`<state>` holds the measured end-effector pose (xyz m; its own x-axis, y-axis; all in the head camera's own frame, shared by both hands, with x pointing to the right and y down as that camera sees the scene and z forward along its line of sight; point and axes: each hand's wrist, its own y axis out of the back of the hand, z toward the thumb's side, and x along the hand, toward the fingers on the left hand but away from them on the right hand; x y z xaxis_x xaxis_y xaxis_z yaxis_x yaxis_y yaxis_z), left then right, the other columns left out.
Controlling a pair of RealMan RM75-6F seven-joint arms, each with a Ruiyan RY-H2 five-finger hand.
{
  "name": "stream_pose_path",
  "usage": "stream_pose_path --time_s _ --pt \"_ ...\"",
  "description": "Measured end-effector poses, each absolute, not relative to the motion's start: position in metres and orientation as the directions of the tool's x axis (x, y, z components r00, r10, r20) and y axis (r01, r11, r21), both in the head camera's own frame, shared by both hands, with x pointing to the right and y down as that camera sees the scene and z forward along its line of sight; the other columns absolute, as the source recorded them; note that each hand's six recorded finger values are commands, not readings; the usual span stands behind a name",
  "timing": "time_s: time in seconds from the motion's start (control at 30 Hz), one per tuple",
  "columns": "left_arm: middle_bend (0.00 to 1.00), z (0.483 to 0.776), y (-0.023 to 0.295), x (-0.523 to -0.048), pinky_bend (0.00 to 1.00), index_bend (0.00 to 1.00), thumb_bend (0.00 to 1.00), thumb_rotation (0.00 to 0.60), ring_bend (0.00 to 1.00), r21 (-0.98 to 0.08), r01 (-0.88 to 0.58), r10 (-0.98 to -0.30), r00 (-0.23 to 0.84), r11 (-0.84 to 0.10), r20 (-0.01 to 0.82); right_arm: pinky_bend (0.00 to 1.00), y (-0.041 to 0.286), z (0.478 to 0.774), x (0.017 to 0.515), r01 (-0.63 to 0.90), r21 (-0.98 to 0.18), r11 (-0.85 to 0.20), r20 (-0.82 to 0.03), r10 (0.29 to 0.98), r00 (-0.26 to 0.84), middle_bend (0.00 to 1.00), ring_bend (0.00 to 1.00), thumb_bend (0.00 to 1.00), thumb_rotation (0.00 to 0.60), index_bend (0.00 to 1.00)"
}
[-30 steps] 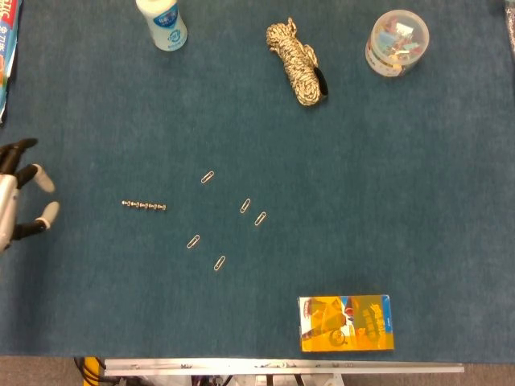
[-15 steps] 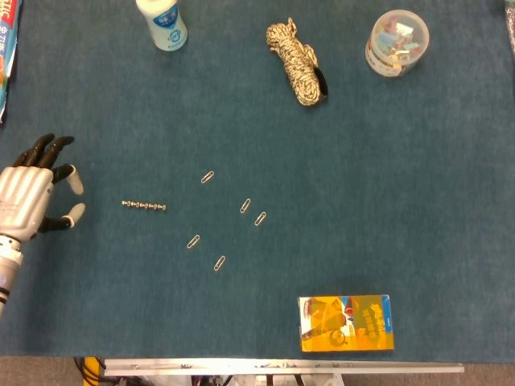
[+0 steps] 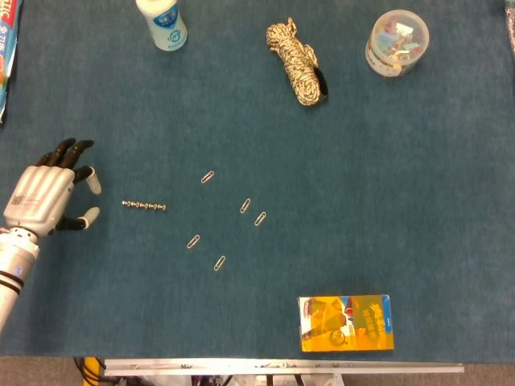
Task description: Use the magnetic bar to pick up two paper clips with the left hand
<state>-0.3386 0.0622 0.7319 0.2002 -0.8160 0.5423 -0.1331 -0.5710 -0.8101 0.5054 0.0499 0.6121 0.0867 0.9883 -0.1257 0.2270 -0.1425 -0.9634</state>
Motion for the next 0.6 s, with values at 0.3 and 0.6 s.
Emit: stream_pose_path --time_s 0.3,0.6 --pt "0.1 0.74 0.06 -0.332 0.16 0.46 0.27 0.6 0.03 -0.795 -0.134 -0.8 0.223 -0.592 0.558 0.3 0.049 0.613 0.503 0.227 -0.963 -0.147 -0.129 0.987 0.092 0.3 0.21 0.1 0.6 0.4" --pt "0.1 0.747 0.06 -0.32 0.16 0.46 0.27 0.6 0.03 -0.783 -0.124 -0.782 0.256 -0.609 0.568 0.3 0.05 0.615 0.502 0.227 -0.962 -0.15 -0.132 0.987 0.093 0.3 0.21 0.1 0.6 0.4"
